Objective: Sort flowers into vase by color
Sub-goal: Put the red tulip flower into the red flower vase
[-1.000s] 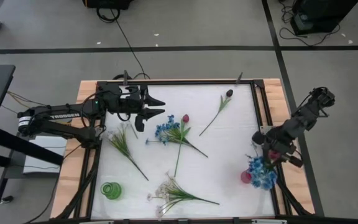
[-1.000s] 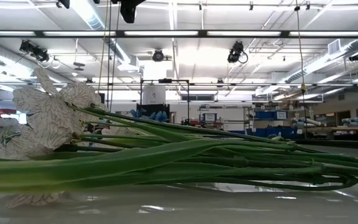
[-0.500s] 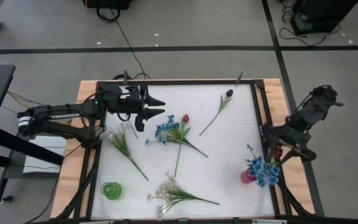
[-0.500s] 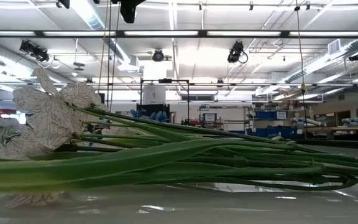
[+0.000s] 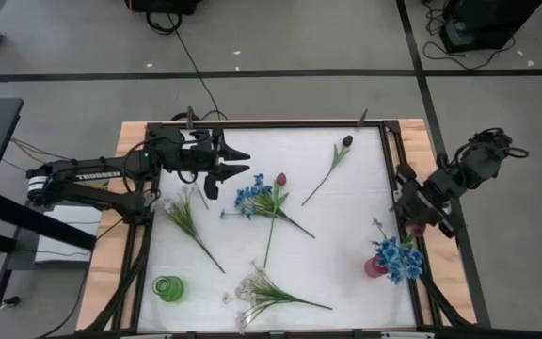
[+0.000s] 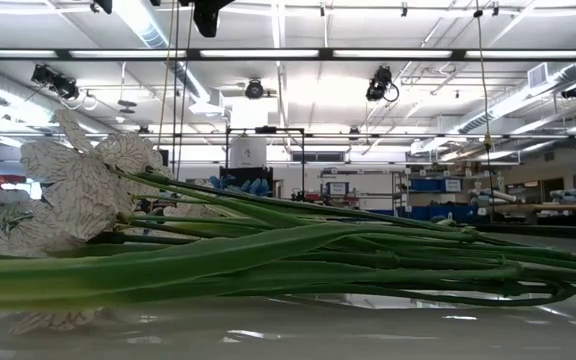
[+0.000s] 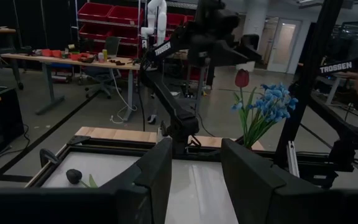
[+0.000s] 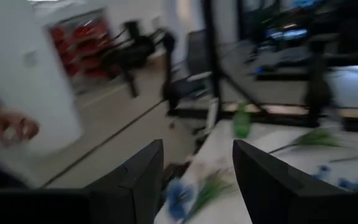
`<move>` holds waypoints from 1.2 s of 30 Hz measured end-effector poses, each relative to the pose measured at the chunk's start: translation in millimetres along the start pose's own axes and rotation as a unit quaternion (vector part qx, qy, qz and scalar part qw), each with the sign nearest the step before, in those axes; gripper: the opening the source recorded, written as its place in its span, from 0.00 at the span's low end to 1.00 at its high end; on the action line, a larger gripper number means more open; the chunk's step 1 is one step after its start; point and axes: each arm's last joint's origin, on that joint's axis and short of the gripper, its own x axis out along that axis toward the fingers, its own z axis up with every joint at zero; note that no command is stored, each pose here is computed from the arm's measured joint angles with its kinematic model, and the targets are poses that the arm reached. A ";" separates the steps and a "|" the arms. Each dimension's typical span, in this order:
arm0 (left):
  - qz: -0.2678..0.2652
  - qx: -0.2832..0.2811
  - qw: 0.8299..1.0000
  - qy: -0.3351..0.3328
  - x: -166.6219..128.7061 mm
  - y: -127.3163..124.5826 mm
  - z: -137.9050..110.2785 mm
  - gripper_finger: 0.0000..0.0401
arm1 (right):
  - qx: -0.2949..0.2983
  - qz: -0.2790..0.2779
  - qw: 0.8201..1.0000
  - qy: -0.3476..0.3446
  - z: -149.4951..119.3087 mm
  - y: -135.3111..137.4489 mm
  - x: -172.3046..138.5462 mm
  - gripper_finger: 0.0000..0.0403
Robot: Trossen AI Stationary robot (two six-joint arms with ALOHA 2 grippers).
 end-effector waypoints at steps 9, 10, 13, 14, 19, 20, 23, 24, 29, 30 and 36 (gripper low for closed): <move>0.000 0.000 1.000 0.000 0.0 0.0 0.0 0.36 | 0.053 -0.182 0.979 -0.075 11.5 -8.8 19.2 0.50; 0.000 0.000 1.000 0.000 0.0 -0.1 0.0 0.36 | 0.061 -0.201 0.974 -0.084 12.8 -10.0 22.8 0.50; 0.000 0.000 1.000 0.000 0.0 0.0 0.0 0.36 | 0.083 -0.255 0.957 -0.113 17.0 -14.1 34.6 0.50; 0.000 0.000 1.000 0.000 0.0 0.0 0.0 0.36 | 0.092 -0.272 0.950 -0.124 18.3 -15.9 38.2 0.50; 0.000 0.000 1.000 0.000 0.0 0.0 0.0 0.36 | 0.137 -0.353 0.907 -0.186 24.8 -25.0 56.3 0.49; 0.000 0.000 1.000 0.000 0.0 0.0 0.0 0.36 | 0.144 -0.366 0.898 -0.197 25.8 -26.4 59.6 0.49; 0.000 0.001 1.000 -0.001 0.0 0.0 0.1 0.36 | 0.160 -0.398 0.876 -0.223 27.5 -30.2 68.9 0.49; 0.001 0.001 1.000 -0.001 -0.1 0.4 0.2 0.36 | 0.163 -0.405 0.870 -0.229 27.9 -31.3 71.6 0.49; 0.002 -0.020 1.000 -0.005 -0.2 0.9 1.0 0.36 | 0.189 -0.414 0.855 -0.249 27.1 -35.1 85.2 0.48; 0.001 -0.028 1.000 -0.005 -0.2 0.8 1.0 0.36 | 0.193 -0.414 0.854 -0.249 26.2 -35.8 87.9 0.48; 0.000 -0.042 0.999 -0.016 -0.1 0.6 3.2 0.36 | 0.196 -0.437 0.843 -0.243 21.3 -44.2 99.5 0.46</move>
